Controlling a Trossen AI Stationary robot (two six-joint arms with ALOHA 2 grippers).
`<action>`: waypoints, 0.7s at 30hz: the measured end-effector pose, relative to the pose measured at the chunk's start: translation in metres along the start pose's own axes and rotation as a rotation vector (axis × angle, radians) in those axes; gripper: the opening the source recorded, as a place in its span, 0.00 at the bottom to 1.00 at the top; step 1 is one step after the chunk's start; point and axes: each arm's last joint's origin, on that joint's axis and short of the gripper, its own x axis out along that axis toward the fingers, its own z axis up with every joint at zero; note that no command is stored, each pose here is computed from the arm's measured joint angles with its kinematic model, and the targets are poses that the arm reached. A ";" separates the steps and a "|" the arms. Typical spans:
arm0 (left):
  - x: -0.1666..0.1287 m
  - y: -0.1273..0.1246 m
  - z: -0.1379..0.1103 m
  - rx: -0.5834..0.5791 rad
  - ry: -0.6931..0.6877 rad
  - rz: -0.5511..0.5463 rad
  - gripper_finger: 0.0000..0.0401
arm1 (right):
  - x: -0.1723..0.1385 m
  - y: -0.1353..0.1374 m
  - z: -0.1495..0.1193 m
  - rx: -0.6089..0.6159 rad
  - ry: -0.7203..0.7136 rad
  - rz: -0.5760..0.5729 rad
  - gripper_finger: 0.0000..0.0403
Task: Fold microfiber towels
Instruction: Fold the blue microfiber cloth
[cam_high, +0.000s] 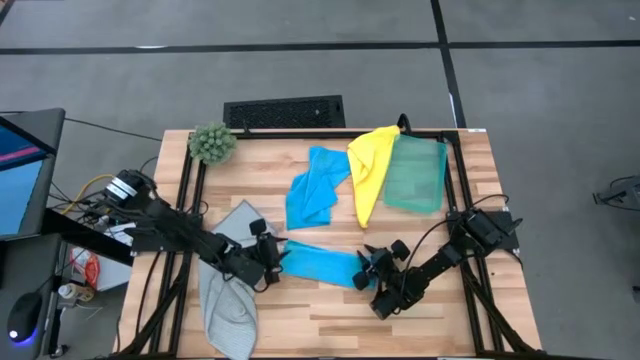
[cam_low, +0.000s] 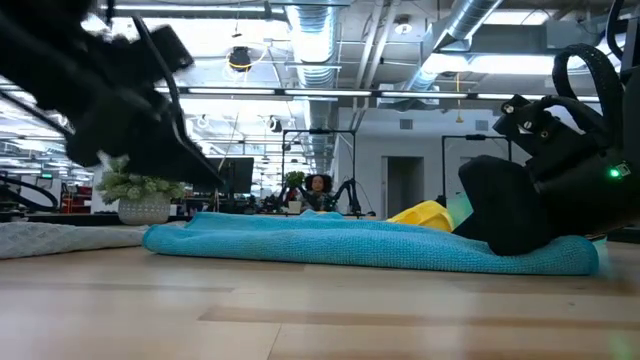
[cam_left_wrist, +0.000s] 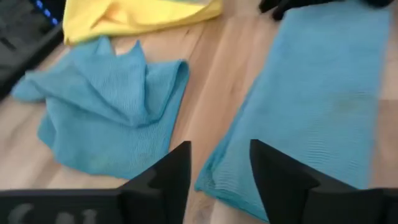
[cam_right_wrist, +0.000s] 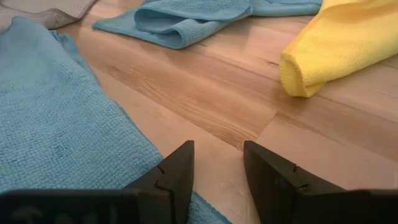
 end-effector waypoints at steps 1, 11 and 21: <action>0.005 0.000 -0.004 -0.014 0.001 0.002 0.34 | 0.000 0.000 0.000 0.000 0.000 0.000 0.41; 0.042 -0.010 -0.033 -0.009 0.055 0.063 0.16 | 0.000 -0.001 0.000 -0.005 -0.001 -0.003 0.41; 0.045 -0.009 -0.036 0.015 0.063 0.085 0.13 | -0.026 -0.012 0.031 0.073 0.019 -0.010 0.41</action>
